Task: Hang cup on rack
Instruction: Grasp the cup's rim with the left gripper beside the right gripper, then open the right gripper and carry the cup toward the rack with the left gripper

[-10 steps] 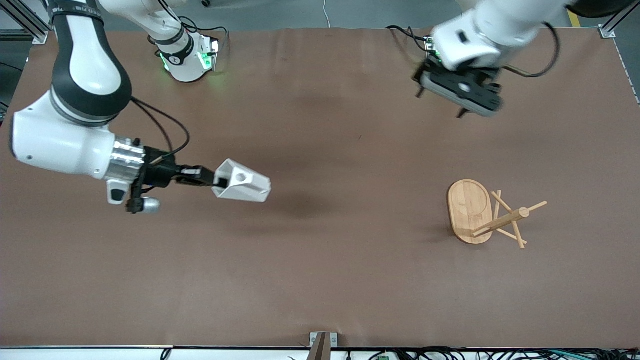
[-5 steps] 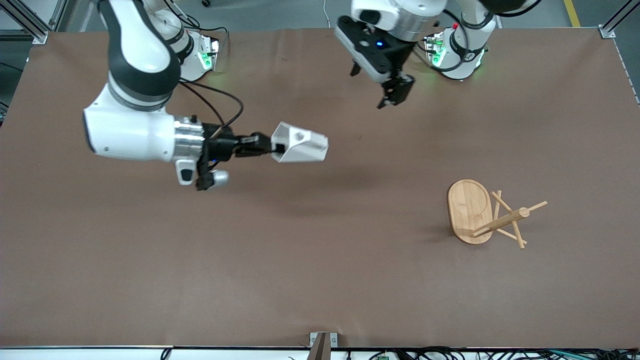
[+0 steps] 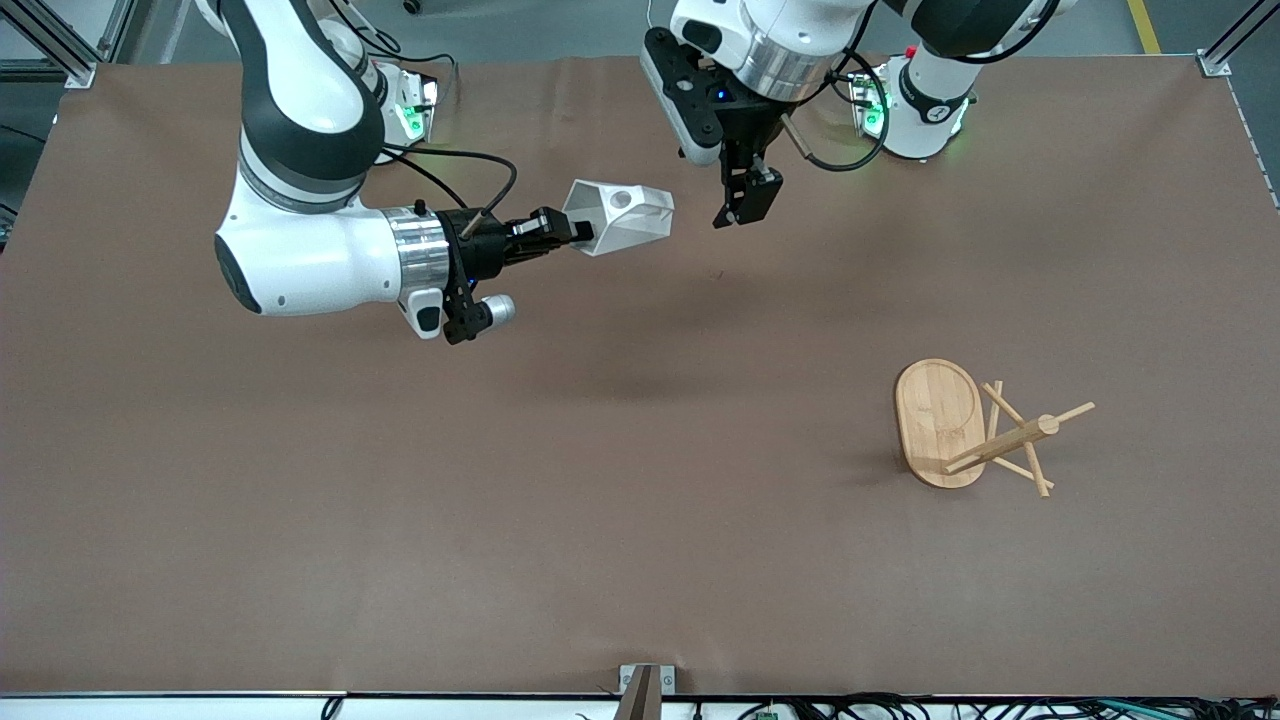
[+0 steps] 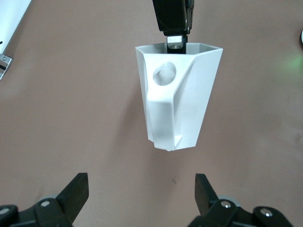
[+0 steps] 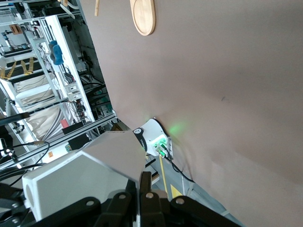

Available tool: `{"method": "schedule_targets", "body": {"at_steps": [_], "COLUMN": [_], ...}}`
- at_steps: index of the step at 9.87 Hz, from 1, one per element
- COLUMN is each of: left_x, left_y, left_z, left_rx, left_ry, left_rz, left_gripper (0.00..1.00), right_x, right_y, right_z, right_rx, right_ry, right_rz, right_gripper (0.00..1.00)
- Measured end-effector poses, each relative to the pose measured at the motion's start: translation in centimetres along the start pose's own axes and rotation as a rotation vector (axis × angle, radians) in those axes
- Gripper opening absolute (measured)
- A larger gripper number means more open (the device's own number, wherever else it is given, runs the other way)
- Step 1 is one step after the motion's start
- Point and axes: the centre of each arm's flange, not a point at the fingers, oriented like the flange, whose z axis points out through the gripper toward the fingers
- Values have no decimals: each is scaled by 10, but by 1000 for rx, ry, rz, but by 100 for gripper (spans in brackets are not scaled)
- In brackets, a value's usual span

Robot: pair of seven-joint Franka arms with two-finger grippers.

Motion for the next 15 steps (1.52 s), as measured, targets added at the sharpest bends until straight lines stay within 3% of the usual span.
{"method": "schedule_targets", "body": {"at_steps": [5, 8, 10, 11, 14, 15], "left_x": [8, 9, 9, 9, 7, 2], "left_y": [17, 16, 16, 17, 11, 1], "left_z": [13, 11, 10, 10, 10, 9], "left_rx": [-64, -67, -66, -68, -69, -66], "left_ry": [4, 12, 14, 15, 17, 17], "left_rz": [18, 14, 15, 15, 3, -17], "left_gripper": [100, 98, 88, 72, 71, 71], "right_x": [-6, -6, -6, -5, -4, -4], "right_y": [-26, -28, -28, -27, -29, -31], "right_z": [8, 12, 12, 11, 11, 10], "right_rx": [129, 143, 147, 149, 166, 169], "right_ry": [-26, -30, -30, -25, -25, -24], "right_rz": [-55, -72, -72, -74, -80, -83], "right_gripper": [4, 4, 4, 4, 7, 15]}}
